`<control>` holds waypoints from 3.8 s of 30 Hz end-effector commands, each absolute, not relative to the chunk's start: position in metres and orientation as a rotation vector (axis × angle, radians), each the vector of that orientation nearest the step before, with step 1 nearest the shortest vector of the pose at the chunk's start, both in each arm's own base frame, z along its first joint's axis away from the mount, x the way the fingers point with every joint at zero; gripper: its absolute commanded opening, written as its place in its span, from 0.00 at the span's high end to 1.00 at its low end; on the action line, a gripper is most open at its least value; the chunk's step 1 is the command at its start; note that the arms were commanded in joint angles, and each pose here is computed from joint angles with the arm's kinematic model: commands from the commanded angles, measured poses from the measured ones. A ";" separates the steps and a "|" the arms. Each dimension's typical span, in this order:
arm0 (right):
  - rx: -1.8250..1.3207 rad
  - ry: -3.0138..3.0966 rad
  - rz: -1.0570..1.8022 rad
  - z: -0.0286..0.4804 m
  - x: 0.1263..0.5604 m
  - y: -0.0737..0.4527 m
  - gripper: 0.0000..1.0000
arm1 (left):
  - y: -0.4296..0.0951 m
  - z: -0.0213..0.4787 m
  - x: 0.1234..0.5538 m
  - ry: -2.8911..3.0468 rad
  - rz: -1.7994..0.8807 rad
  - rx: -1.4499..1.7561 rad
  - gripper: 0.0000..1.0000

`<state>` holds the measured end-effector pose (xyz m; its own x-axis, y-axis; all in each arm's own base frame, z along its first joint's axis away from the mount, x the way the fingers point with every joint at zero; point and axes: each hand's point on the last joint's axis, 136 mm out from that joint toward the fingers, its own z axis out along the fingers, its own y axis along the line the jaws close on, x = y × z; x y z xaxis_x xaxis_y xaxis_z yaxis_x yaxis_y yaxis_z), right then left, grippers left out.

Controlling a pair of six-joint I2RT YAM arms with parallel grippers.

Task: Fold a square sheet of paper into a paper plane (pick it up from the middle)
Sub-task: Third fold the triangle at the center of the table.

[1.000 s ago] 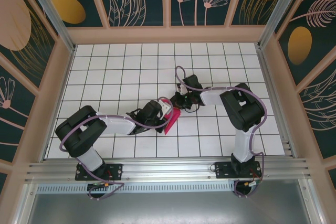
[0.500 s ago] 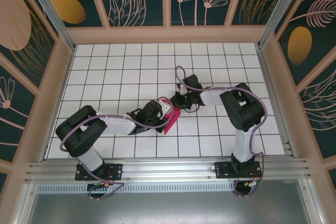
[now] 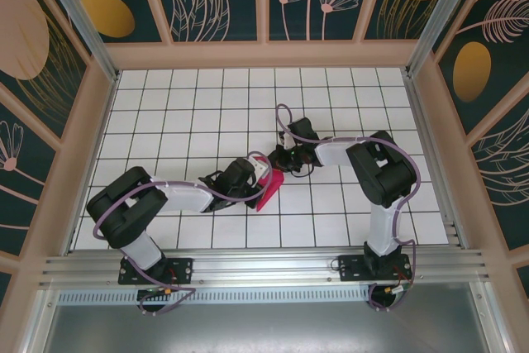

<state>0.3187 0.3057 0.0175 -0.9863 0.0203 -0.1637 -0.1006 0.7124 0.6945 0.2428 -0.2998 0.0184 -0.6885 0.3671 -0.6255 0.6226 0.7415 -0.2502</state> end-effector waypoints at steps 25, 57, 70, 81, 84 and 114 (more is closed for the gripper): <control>-0.047 2.850 1.066 -0.003 0.304 0.300 0.87 | -0.299 0.035 0.246 2.361 -0.661 0.652 1.00; -0.080 2.841 1.090 0.002 0.303 0.306 0.87 | -0.293 0.022 0.244 2.430 -0.667 0.550 1.00; -0.082 2.836 1.101 0.004 0.304 0.308 0.87 | -0.298 0.020 0.240 2.415 -0.696 0.612 1.00; -0.061 2.847 1.087 -0.002 0.301 0.305 0.87 | -0.306 0.020 0.241 2.402 -0.722 0.642 1.00; -0.060 2.850 1.083 -0.003 0.301 0.304 0.87 | -0.305 0.019 0.238 2.405 -0.738 0.635 1.00; 0.130 2.591 1.300 0.074 0.263 0.286 1.00 | -0.295 0.007 0.238 2.442 -0.652 0.655 1.00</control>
<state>0.2700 0.2711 0.0569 -0.9690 0.1706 -0.1788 -0.0154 0.6804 0.7327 0.2374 -0.3008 0.0161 -0.7422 0.2782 -0.6097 0.5628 0.7527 -0.3417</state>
